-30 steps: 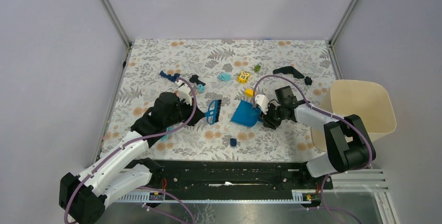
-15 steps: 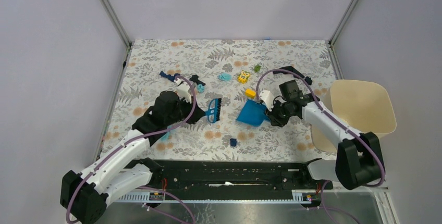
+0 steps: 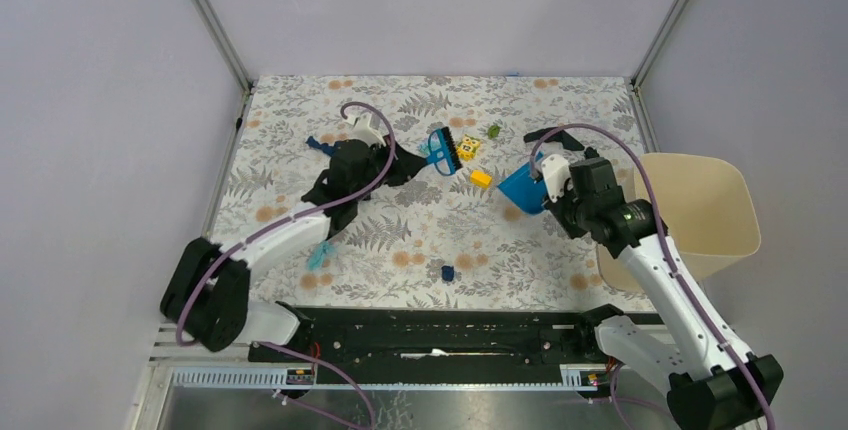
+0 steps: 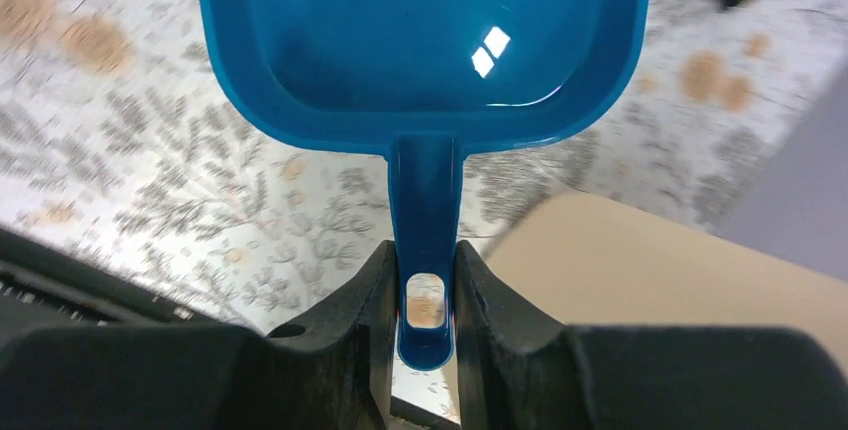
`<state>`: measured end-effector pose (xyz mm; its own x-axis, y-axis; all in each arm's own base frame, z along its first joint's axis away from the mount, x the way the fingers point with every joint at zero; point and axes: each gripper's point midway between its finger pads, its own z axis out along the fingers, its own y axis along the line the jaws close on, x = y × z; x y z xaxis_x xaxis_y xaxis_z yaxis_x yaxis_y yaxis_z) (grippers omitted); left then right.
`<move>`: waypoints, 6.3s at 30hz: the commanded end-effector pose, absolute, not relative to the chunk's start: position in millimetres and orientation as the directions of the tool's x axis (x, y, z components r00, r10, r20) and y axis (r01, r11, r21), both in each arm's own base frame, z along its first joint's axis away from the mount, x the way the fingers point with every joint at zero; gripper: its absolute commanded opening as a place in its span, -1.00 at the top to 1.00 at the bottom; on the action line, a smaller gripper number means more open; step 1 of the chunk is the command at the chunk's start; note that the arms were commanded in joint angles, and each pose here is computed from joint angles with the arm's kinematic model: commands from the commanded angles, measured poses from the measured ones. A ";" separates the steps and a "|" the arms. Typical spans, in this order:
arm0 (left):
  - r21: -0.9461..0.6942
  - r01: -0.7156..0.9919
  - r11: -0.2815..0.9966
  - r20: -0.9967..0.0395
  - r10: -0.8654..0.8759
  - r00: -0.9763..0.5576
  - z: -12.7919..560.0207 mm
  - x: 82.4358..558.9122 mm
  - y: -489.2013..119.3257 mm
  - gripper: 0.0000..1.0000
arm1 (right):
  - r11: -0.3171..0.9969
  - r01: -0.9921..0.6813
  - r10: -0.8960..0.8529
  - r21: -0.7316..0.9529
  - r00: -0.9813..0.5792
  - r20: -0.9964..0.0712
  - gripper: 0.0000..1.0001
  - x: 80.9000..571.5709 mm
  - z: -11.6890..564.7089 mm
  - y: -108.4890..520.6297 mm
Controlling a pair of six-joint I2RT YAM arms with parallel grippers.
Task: Sweep away the paper scraps from the table
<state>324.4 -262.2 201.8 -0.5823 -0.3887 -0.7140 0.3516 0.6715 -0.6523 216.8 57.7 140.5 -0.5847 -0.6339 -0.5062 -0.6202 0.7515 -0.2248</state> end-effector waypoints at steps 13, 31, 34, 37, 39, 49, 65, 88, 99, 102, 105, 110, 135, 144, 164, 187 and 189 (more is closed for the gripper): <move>-0.862 0.405 0.305 -0.505 -0.594 -0.626 231.0 363.6 -405.7 1.00 | 0.933 -0.098 -0.349 -0.345 -0.474 -0.809 1.00 325.5 301.2 13.1; -0.926 0.370 -0.068 -0.291 -0.494 -0.819 153.9 392.0 -633.3 1.00 | 0.949 0.006 -0.276 -0.314 -0.463 -0.842 1.00 355.3 295.8 -9.6; -0.959 0.285 0.011 -0.245 -0.544 -0.803 127.2 408.7 -647.1 1.00 | 0.950 -0.003 -0.275 -0.312 -0.483 -0.831 1.00 354.1 285.1 -10.3; -0.982 0.157 0.105 -0.188 -0.631 -0.752 110.2 423.4 -646.1 1.00 | 0.954 -0.021 -0.269 -0.298 -0.494 -0.827 1.00 352.7 276.2 -7.9; -0.974 0.175 0.143 -0.226 -0.651 -0.725 118.3 421.0 -650.7 1.00 | 0.957 -0.025 -0.263 -0.289 -0.501 -0.825 1.00 352.4 271.6 -6.5; -0.945 -0.100 0.313 -0.157 -0.696 -0.700 90.6 412.8 -620.5 1.00 | 0.968 -0.056 -0.238 -0.244 -0.508 -0.828 1.00 341.0 270.1 1.4; -0.876 -0.239 0.418 -0.093 -0.633 -0.769 83.6 342.1 -465.5 1.00 | 0.903 -0.233 -0.426 -0.362 -0.602 -0.675 1.00 299.5 259.7 -5.8; -0.223 0.482 0.847 -0.746 0.169 -0.644 212.2 331.5 -379.3 1.00 | 0.704 -0.694 -0.705 -0.147 -0.660 -0.260 1.00 208.6 148.4 8.9; -0.154 0.454 0.878 -0.767 0.183 -0.615 195.1 375.4 -408.0 1.00 | 0.727 -0.679 -0.686 -0.101 -0.711 -0.156 1.00 197.3 92.5 5.9; -0.147 0.450 0.881 -0.766 0.186 -0.615 181.2 377.8 -412.6 1.00 | 0.729 -0.680 -0.684 -0.084 -0.715 -0.144 1.00 191.9 82.2 7.4; -0.139 0.471 0.871 -0.764 0.209 -0.611 168.7 374.7 -419.2 1.00 | 0.727 -0.683 -0.684 -0.064 -0.716 -0.138 1.00 185.0 72.8 11.9; -0.185 0.509 0.840 -0.737 0.224 -0.638 149.3 363.5 -432.7 1.00 | 0.736 -0.675 -0.673 -0.048 -0.724 -0.148 1.00 181.0 59.6 16.3; -0.315 0.595 0.740 -0.768 0.170 -0.618 212.5 299.6 -431.4 1.00 | 0.792 -0.605 -0.608 -0.084 -0.768 -0.204 1.00 214.0 38.5 21.9; -0.138 0.489 0.861 -0.814 0.183 -0.551 190.3 355.8 -434.3 1.00 | 0.803 -0.592 -0.593 -0.068 -0.782 -0.192 1.00 209.0 37.3 22.6; -0.590 0.563 0.579 -0.605 0.144 -0.783 191.8 295.8 -501.9 1.00 | 0.810 -0.586 -0.566 -0.009 -0.778 -0.273 1.00 209.6 43.7 38.7; 0.267 0.501 0.823 -0.846 0.449 -0.286 214.5 483.7 -418.8 1.00 | 0.848 -0.530 -0.504 -0.021 -0.793 -0.343 1.00 238.5 46.2 43.9; 0.358 0.469 0.808 -0.819 0.513 -0.259 200.5 500.8 -410.1 1.00 | 0.850 -0.527 -0.500 -0.021 -0.792 -0.349 1.00 242.6 47.5 45.0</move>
<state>460.6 -440.9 221.7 -0.3637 0.3065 -0.8796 0.5554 0.8295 0.0594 219.1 34.8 32.9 -0.8037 -0.5282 -0.2739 -0.5420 0.8399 -0.0290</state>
